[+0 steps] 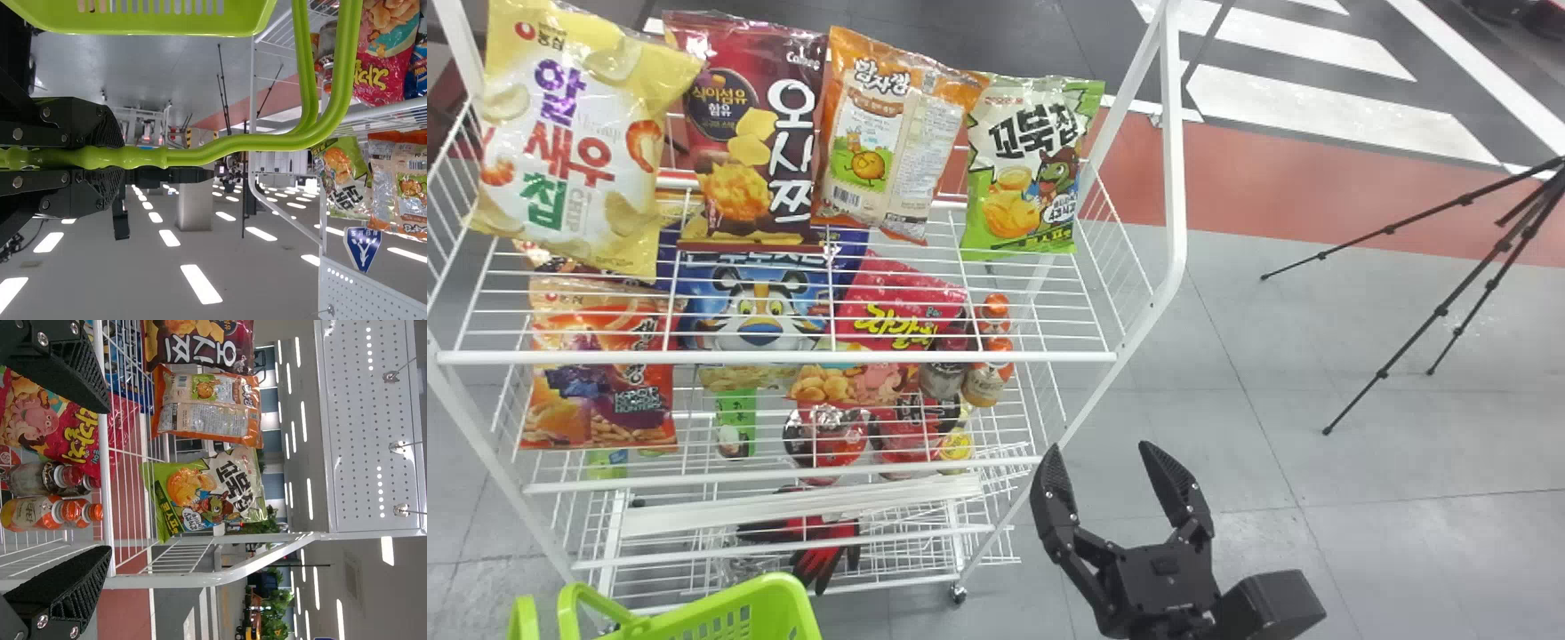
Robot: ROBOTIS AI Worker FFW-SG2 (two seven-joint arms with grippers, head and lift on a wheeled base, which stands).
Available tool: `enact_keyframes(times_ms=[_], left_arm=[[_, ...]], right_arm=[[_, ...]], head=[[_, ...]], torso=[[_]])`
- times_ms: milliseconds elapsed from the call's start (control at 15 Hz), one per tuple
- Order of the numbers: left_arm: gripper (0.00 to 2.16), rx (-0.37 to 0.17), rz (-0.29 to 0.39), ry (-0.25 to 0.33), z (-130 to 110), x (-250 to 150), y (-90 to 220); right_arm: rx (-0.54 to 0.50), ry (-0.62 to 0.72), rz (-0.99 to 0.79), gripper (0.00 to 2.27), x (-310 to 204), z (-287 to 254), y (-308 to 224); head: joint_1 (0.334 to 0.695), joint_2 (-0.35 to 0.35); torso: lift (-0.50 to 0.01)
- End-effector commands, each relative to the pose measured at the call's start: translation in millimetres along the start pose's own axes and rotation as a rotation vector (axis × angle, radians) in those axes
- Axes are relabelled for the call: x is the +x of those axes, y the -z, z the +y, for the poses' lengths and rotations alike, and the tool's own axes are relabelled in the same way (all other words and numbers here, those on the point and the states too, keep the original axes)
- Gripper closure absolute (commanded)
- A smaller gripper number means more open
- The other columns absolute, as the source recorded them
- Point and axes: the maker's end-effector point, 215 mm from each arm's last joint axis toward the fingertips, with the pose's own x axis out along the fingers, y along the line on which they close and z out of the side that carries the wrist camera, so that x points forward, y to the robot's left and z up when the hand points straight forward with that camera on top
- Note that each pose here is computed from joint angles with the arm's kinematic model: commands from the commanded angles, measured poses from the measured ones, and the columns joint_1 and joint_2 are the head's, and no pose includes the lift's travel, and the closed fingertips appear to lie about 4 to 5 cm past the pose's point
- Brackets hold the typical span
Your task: Hold basket handle with left hand then pick Gkobukchip with right hand and place into basket
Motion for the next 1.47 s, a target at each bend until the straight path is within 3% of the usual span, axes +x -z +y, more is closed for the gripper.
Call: enact_keyframes(times_ms=[0, 867, 1400], left_arm=[[1.89, 0.0, 0.0, 0.0, 0, 0, 0], [1.89, -0.005, -0.002, 0.001, 1, -1, 1], [1.89, -0.001, 0.001, -0.002, 0, -1, 1]], right_arm=[[-0.001, 0.0, 0.002, 0.06, 0, 0, 1], [0.0, -0.002, -0.014, 0.05, 4, 0, -4], [-0.014, -0.005, 0.014, 0.05, 61, -3, -13]], head=[[0.695, -0.35], [0.695, -0.35], [0.695, -0.35]], torso=[[0.0], [0.0], [0.0]])
